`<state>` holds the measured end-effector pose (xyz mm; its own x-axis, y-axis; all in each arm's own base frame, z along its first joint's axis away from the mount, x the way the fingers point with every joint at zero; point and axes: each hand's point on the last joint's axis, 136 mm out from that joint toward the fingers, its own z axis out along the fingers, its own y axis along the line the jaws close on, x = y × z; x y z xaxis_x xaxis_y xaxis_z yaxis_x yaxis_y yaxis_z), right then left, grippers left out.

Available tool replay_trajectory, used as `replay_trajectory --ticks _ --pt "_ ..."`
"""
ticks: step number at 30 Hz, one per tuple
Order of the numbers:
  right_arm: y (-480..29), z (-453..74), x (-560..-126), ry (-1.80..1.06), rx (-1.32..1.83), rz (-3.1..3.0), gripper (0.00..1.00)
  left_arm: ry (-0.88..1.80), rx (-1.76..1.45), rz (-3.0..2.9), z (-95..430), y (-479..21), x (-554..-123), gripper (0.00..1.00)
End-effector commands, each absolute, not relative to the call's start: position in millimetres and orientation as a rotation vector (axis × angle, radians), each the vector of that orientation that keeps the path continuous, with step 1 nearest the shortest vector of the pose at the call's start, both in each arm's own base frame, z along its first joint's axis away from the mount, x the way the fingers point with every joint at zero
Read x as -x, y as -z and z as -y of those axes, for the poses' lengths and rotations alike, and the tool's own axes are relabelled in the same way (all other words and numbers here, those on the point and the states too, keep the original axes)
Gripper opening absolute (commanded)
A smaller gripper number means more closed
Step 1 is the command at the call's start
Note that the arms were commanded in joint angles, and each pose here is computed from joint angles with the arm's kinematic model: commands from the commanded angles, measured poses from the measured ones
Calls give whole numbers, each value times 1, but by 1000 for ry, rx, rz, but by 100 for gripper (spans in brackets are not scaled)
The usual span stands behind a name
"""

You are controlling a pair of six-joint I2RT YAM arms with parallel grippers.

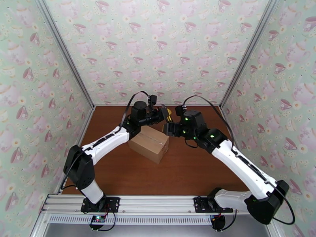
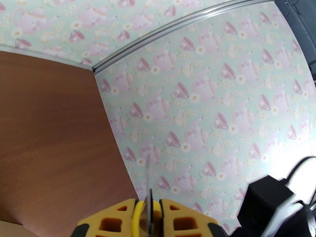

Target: Unpack the express box

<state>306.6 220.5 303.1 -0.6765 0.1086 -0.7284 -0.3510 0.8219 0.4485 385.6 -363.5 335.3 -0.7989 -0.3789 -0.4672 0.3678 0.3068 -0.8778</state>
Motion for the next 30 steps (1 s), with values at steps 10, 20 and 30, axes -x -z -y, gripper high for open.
replay_trajectory --ticks 10,20,30 --pt "-333 -216 -298 -1360 87 -2007 80 1615 6 -1707 330 -400 -367 0" --pt "-356 -228 -287 -1504 191 -1890 79 1649 40 -1721 335 -390 -370 0" --pt "-343 -215 -297 -1302 152 -1970 79 1662 47 -1762 347 -383 -373 0"
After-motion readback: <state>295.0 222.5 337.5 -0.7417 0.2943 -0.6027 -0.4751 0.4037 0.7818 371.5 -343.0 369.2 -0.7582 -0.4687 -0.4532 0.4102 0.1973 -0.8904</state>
